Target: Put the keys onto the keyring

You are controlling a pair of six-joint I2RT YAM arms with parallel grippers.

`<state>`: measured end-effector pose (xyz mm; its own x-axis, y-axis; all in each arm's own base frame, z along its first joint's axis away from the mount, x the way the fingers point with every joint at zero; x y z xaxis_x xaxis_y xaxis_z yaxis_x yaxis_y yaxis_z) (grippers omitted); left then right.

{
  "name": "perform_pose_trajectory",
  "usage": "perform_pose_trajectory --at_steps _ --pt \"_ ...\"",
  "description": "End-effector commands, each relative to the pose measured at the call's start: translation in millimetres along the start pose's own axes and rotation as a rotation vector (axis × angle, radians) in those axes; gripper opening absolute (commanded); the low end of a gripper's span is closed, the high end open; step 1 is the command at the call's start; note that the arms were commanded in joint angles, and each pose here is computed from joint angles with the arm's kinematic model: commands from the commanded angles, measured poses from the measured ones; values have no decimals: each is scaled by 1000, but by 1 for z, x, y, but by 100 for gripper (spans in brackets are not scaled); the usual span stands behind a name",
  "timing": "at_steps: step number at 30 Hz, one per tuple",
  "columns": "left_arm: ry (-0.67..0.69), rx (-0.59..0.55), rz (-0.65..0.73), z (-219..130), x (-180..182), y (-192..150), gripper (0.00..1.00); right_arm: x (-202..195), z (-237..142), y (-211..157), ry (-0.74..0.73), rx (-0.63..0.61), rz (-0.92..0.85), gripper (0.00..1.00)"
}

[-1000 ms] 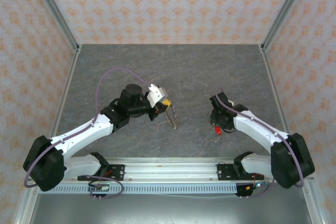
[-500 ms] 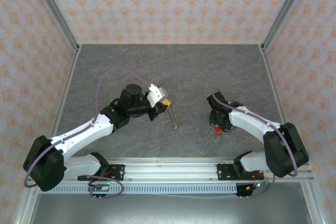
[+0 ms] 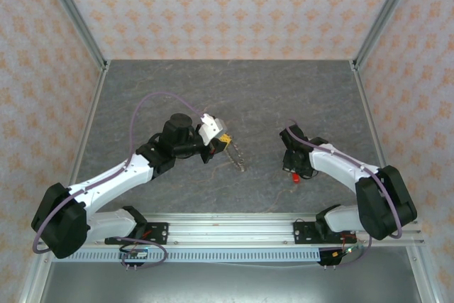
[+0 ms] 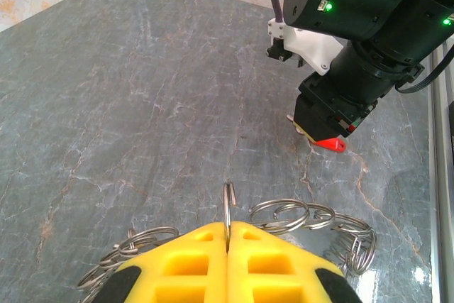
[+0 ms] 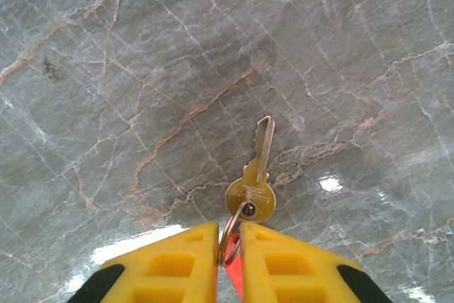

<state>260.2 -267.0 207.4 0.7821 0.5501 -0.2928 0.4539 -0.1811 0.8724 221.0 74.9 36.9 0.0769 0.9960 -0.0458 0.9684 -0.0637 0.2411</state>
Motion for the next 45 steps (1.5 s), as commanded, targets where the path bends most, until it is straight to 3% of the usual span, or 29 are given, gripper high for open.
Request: perform_pose_trajectory --at_steps 1,10,20,45 --pt "4 -67 20 -2 -2 25 0 -6 -6 4 -40 -9 -11 15" --pt "0 -62 19 -2 -3 24 0 0 -8 7 -6 -20 -44 5" --pt "4 -63 14 -4 -3 25 0 79 -14 11 311 -92 -312 4" --pt "3 -54 10 -4 -3 22 0 70 -8 14 221 -73 -332 13"
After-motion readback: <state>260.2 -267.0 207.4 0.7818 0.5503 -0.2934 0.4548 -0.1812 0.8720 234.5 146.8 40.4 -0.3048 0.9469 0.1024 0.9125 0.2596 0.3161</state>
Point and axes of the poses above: each hand's point on the last joint's axis, 136 mm out from that joint toward the fingers, its own z axis out along the fingers, its own x axis along the line the jaws close on, y = z × x, the point moved 1 cm from there along -z, back along the fingers, and after that the axes turned 15 degrees about -z, right-handed, at the moved point
